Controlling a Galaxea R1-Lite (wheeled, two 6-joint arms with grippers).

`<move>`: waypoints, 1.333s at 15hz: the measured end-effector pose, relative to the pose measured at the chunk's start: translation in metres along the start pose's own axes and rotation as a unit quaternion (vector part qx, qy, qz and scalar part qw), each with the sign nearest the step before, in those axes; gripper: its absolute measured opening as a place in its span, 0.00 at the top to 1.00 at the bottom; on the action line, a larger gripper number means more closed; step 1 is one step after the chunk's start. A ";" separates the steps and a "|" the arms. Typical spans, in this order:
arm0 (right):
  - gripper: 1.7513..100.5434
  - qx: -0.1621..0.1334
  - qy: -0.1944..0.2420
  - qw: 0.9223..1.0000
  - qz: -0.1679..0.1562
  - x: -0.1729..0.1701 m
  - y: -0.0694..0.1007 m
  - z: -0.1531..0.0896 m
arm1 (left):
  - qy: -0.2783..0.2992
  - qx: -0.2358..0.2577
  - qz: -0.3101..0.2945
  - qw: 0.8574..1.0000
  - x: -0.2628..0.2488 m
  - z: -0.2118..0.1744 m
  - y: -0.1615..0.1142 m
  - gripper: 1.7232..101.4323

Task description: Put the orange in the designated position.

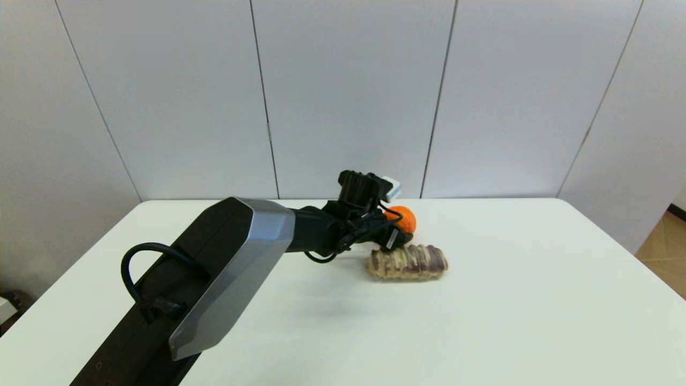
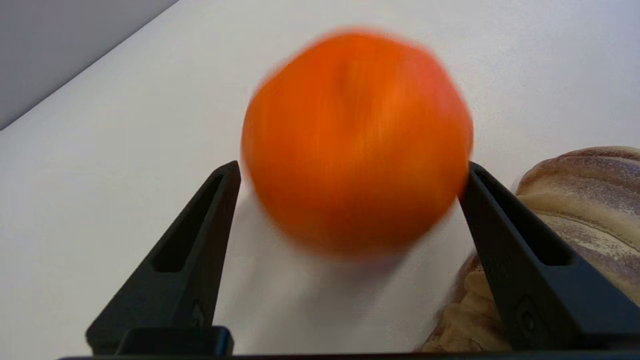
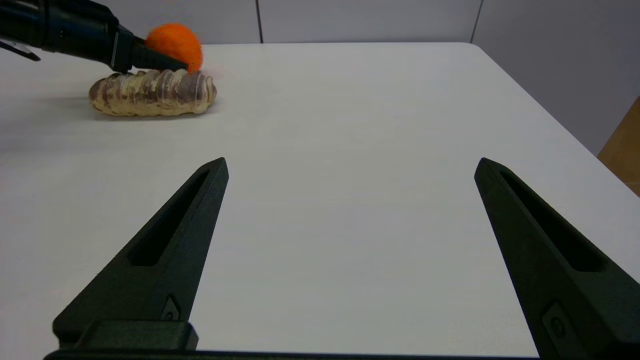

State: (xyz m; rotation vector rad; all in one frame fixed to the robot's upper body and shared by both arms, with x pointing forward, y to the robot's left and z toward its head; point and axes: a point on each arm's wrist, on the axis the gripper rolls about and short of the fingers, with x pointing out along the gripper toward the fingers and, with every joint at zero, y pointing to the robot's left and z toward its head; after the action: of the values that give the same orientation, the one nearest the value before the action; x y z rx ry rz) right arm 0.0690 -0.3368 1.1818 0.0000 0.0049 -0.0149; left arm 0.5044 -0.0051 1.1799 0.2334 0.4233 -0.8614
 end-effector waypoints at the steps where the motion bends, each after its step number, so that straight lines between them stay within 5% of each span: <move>1: 0.03 0.000 0.000 1.000 0.000 0.000 0.000 0.000 | 0.000 0.000 0.000 1.000 0.000 0.000 0.000 0.15; 20: 0.03 0.000 0.000 1.000 0.000 0.000 0.000 0.000 | 0.005 -0.003 0.002 1.000 -0.042 0.032 -0.001 0.05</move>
State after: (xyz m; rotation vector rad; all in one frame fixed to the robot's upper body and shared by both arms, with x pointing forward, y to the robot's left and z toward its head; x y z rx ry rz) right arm 0.0690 -0.3368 1.1818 0.0000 0.0049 -0.0149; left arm 0.4881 0.0110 1.2273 0.2329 0.4354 -0.8550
